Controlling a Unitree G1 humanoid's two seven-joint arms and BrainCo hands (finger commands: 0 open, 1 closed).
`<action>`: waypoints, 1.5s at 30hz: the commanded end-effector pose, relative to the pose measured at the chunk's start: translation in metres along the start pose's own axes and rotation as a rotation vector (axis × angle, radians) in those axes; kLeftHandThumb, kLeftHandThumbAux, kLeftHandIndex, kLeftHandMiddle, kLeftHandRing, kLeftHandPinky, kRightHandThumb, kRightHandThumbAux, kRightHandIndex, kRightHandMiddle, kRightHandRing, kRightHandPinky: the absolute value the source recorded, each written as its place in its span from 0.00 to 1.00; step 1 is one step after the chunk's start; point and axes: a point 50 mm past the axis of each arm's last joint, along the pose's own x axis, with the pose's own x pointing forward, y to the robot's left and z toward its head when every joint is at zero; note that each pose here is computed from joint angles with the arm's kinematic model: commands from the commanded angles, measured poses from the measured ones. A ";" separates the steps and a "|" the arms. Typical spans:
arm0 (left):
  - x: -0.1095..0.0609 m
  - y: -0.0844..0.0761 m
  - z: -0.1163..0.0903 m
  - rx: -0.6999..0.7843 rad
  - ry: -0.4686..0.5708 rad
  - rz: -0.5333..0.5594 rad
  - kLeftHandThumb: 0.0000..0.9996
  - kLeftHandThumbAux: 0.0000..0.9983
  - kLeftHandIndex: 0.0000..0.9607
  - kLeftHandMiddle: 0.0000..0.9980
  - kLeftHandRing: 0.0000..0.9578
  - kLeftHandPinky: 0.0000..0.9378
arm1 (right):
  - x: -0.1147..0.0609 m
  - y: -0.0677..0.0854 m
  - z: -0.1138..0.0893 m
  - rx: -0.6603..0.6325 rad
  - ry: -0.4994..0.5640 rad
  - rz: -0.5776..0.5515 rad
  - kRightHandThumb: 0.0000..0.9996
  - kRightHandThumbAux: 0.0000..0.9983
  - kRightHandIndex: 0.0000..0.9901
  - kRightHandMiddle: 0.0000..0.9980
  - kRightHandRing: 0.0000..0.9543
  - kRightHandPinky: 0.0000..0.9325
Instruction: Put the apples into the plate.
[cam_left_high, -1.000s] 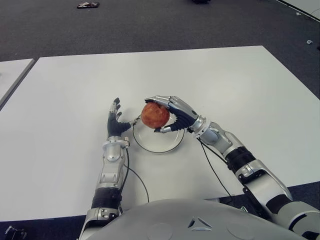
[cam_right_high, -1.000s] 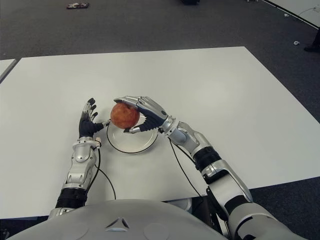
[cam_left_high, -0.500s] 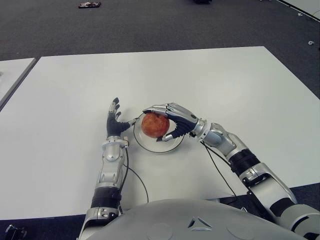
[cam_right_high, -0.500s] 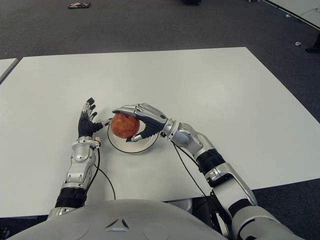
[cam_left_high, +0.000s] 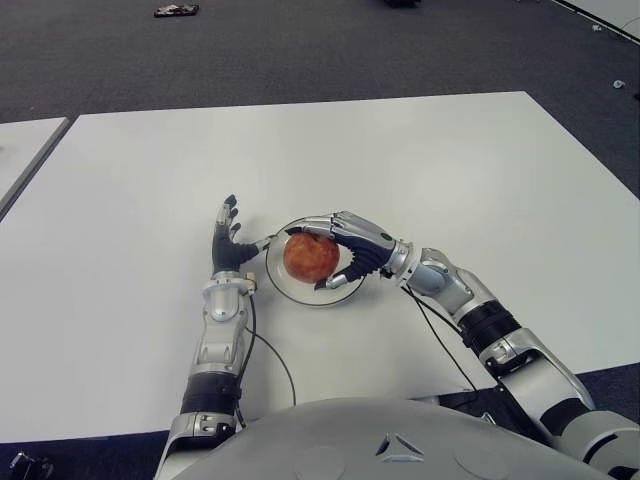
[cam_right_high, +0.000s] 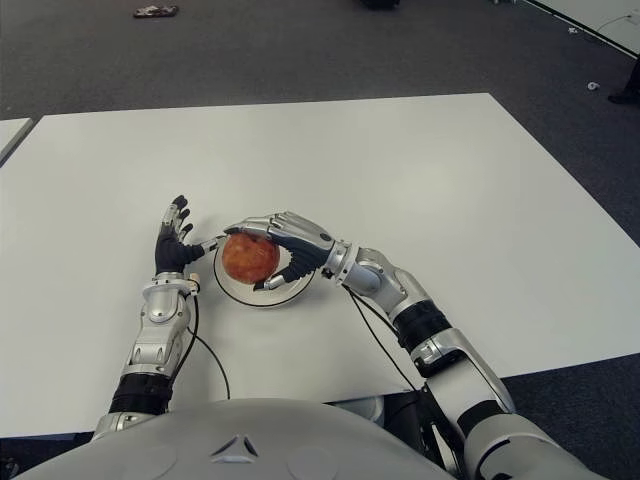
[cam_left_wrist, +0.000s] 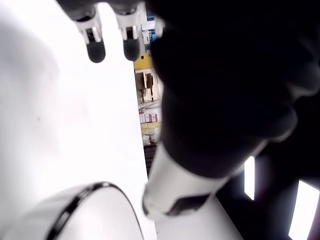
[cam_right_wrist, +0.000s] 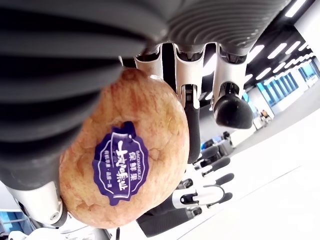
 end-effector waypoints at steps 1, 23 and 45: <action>0.001 0.001 -0.001 0.002 0.000 -0.005 0.00 0.36 0.00 0.00 0.00 0.03 | -0.002 -0.001 -0.001 0.007 0.002 -0.013 0.85 0.68 0.40 0.54 0.88 0.86; 0.003 0.001 0.000 0.005 0.000 -0.001 0.00 0.35 0.00 0.00 0.00 0.04 | 0.000 -0.006 -0.006 -0.029 0.012 -0.032 0.85 0.68 0.40 0.54 0.88 0.87; 0.004 0.002 0.001 0.008 -0.002 0.000 0.00 0.35 0.00 0.00 0.00 0.04 | 0.000 -0.007 -0.022 -0.108 0.102 -0.010 0.85 0.68 0.40 0.53 0.88 0.87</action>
